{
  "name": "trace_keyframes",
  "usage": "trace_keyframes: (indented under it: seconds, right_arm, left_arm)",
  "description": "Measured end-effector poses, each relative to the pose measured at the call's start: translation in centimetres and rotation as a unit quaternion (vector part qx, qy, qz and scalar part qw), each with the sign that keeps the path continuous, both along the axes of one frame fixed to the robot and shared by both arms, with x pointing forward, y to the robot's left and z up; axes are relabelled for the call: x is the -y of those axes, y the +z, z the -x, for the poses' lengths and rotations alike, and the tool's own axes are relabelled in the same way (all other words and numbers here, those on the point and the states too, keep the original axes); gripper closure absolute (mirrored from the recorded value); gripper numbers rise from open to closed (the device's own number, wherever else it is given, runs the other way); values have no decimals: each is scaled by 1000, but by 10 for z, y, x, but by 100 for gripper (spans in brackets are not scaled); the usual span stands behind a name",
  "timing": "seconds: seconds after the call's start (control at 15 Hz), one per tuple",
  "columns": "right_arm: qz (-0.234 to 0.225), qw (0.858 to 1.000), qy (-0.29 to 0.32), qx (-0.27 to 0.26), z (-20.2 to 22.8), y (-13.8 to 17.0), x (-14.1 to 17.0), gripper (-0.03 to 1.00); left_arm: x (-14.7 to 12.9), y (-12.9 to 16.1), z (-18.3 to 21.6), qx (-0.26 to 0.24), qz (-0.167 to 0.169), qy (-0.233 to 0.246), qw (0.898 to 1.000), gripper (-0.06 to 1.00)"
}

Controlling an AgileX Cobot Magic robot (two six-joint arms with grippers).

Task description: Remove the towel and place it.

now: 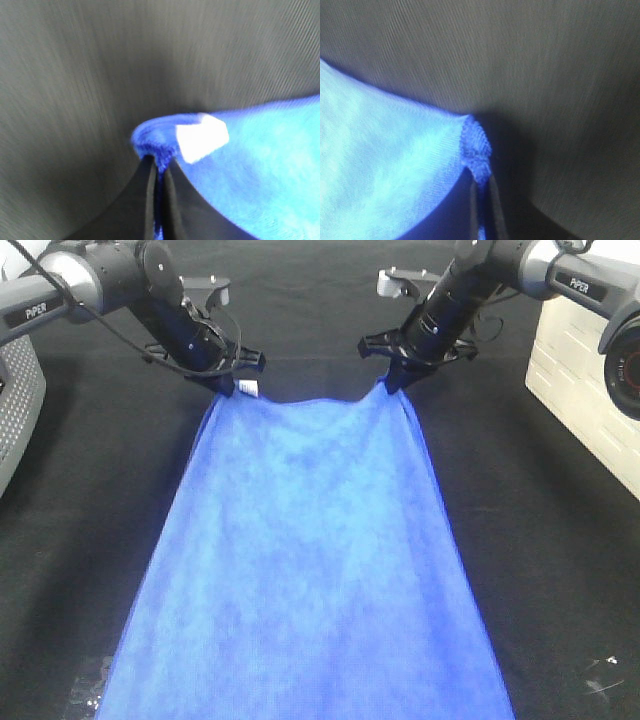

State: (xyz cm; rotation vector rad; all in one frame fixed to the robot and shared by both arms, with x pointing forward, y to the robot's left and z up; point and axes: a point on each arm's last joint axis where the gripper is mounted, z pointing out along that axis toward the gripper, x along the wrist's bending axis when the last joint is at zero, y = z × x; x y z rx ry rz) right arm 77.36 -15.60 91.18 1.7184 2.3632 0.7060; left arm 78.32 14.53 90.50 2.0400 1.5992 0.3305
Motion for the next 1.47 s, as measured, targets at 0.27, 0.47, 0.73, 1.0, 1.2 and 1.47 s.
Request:
trace_keyframes:
  seconds: [0.27,0.47,0.73,1.0,1.2,1.47]
  right_arm:
    - [6,998,5,69,-11,10,1,97]
    - [8,993,11,117,-17,15,1,97]
    - [0,986,-3,166,-27,21,12,97]
    - [-16,975,-3,220,-34,28,11,97]
    - [-21,972,5,235,-36,28,9,97]
    - [-21,970,4,244,-38,27,10,97]
  left_arm:
    - [-1,10,-13,89,-4,3,996,94]
    - [-1,17,-20,147,-9,4,989,94]
    - [-2,23,-26,195,-22,0,980,94]
    - [-3,28,-29,233,-31,-4,972,94]
    - [-3,29,-30,239,-33,-5,970,94]
    - [-3,30,-31,251,-35,-6,967,94]
